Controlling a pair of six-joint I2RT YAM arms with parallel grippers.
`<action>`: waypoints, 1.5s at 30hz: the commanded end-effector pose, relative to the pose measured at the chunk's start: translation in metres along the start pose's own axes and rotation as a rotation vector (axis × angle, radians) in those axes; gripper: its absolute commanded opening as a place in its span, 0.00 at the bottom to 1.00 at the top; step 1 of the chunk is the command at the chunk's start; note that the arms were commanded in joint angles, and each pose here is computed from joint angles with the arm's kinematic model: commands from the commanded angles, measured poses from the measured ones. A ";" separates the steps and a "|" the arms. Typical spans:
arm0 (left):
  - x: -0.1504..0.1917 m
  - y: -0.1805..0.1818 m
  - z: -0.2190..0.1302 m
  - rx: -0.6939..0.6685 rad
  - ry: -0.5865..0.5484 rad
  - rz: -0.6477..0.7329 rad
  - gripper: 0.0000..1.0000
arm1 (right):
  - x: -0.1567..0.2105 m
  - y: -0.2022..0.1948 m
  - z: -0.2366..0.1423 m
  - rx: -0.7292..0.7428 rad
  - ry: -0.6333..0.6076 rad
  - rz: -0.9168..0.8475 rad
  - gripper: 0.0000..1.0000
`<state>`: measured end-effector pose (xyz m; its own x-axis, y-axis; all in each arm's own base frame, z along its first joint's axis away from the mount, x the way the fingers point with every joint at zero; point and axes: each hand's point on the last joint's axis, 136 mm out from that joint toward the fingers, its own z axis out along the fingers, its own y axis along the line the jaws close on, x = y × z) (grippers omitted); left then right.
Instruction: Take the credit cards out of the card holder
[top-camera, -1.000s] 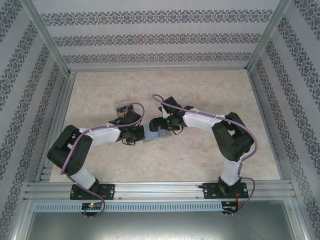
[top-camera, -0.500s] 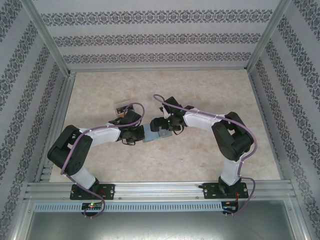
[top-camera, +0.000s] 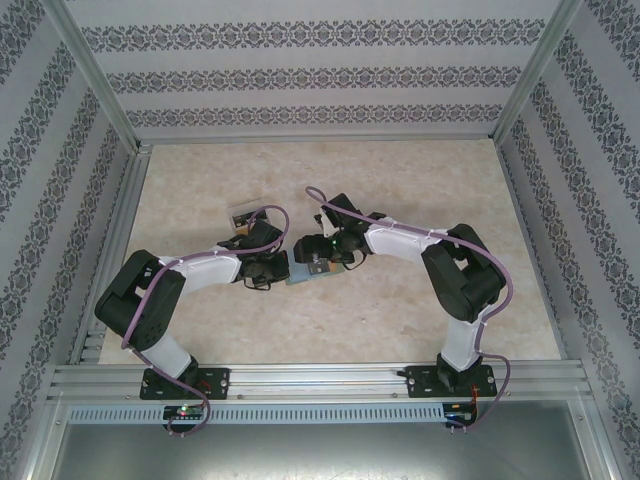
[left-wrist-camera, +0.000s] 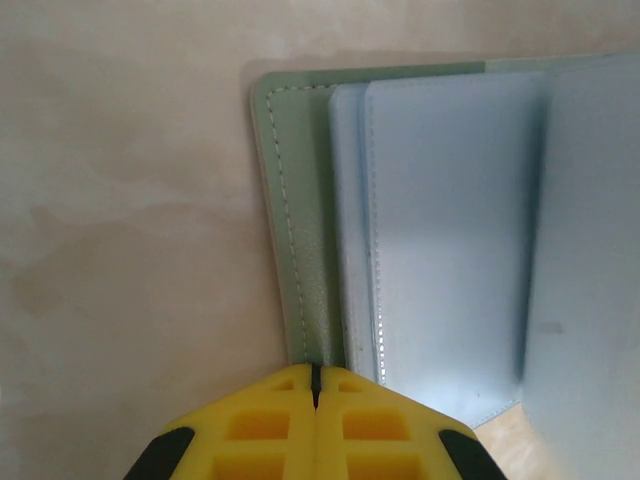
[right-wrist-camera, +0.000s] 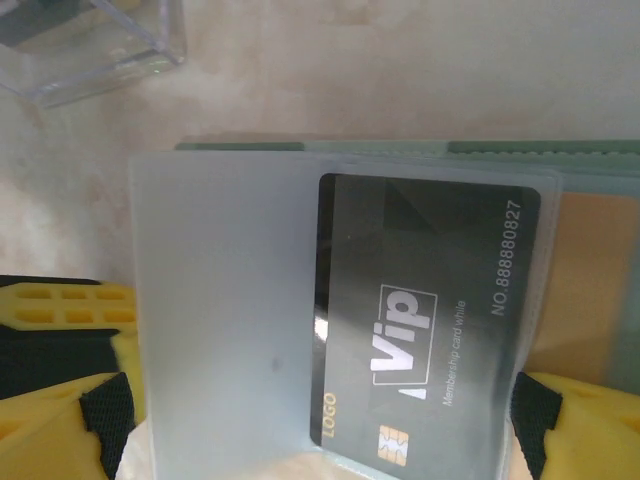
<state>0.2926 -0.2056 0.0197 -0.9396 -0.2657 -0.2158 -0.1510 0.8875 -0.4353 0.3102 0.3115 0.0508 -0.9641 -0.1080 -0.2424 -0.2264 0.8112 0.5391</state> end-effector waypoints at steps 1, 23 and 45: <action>0.013 0.005 0.010 -0.019 0.045 0.011 0.05 | -0.001 0.024 -0.007 -0.102 -0.003 0.015 0.98; -0.009 -0.033 -0.035 0.127 -0.048 -0.076 0.43 | -0.009 -0.018 -0.029 0.120 -0.068 -0.075 0.60; -0.021 -0.077 0.003 0.250 0.031 -0.138 0.34 | 0.004 -0.075 -0.010 0.264 -0.009 -0.028 0.09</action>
<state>0.3156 -0.2528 0.0435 -0.9222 -0.3734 -0.1010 -0.2356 0.7493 -0.6189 0.3259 0.2548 0.0312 -0.9496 -0.1198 -0.2898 -0.2189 0.9151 0.3388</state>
